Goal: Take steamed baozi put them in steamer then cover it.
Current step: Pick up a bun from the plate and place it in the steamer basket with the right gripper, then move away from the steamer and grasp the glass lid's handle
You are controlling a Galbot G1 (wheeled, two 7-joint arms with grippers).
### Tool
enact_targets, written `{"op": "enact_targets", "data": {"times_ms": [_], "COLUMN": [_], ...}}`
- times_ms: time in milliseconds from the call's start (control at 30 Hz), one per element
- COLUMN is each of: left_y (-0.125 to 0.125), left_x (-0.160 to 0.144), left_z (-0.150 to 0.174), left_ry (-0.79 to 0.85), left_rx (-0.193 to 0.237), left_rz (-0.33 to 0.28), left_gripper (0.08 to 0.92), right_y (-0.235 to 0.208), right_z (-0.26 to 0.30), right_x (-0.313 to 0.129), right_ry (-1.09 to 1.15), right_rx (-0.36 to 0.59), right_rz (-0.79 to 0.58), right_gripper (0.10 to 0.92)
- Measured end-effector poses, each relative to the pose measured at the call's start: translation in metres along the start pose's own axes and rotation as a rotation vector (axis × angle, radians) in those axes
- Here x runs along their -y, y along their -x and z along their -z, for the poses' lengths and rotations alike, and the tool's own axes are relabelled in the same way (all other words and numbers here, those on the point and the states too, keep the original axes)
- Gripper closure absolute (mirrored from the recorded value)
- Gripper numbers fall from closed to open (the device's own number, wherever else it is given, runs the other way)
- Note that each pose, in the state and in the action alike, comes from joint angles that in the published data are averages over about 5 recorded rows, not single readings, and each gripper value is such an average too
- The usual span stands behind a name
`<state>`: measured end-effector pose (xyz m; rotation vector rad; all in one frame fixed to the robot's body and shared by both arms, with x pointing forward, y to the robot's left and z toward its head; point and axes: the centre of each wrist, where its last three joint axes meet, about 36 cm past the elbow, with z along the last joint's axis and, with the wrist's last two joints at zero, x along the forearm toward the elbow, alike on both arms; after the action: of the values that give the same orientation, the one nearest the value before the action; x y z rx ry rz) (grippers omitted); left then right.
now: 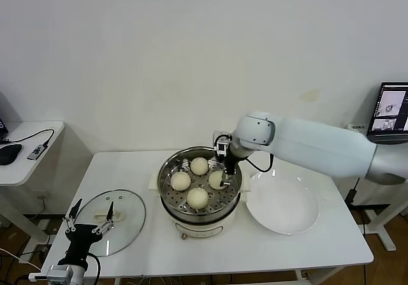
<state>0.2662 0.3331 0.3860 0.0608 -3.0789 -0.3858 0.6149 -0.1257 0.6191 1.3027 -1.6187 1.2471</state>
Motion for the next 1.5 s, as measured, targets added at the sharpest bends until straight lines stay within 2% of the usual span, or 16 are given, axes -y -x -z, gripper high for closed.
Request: {"op": "enact_targets", "data": {"times_ms": [267, 600, 900, 1067, 1267, 1500], "left_y": [0.000, -0.001, -0.002, -0.003, -0.006, -0.018], "left_x": [0.000, 0.002, 0.008, 0.014, 0.020, 0.003], "left_z": [-0.004, -0.003, -0.006, -0.009, -0.019, -0.036], "left_ry": [0.002, 0.009, 0.005, 0.030, 0.113, 0.431], "left_rx": [-0.002, 0.000, -0.006, -0.025, -0.040, -0.047], "left_rz": [0.000, -0.007, 0.005, 0.021, 0.055, 0.095], "left_gripper": [0.177, 0.177, 0.177, 0.177, 0.177, 0.177], "right_y": [-0.023, -0.015, 0.019, 0.041, 0.062, 0.068], "right_z": [-0.019, -0.074, -0.129, -0.158, -0.186, -0.216], "right_x": [-0.019, -0.063, -0.113, -0.143, -0.187, -0.245], "right_ry": [0.018, 0.116, 0.241, 0.329, 0.466, 0.658], "right_rx": [0.133, 0.461, 0.752, 0.880, 0.953, 0.910], "right_rz": [-0.074, -0.302, -0.571, -0.720, -0.886, -1.067], "right_gripper": [0.200, 0.200, 0.200, 0.200, 0.200, 0.200]}}
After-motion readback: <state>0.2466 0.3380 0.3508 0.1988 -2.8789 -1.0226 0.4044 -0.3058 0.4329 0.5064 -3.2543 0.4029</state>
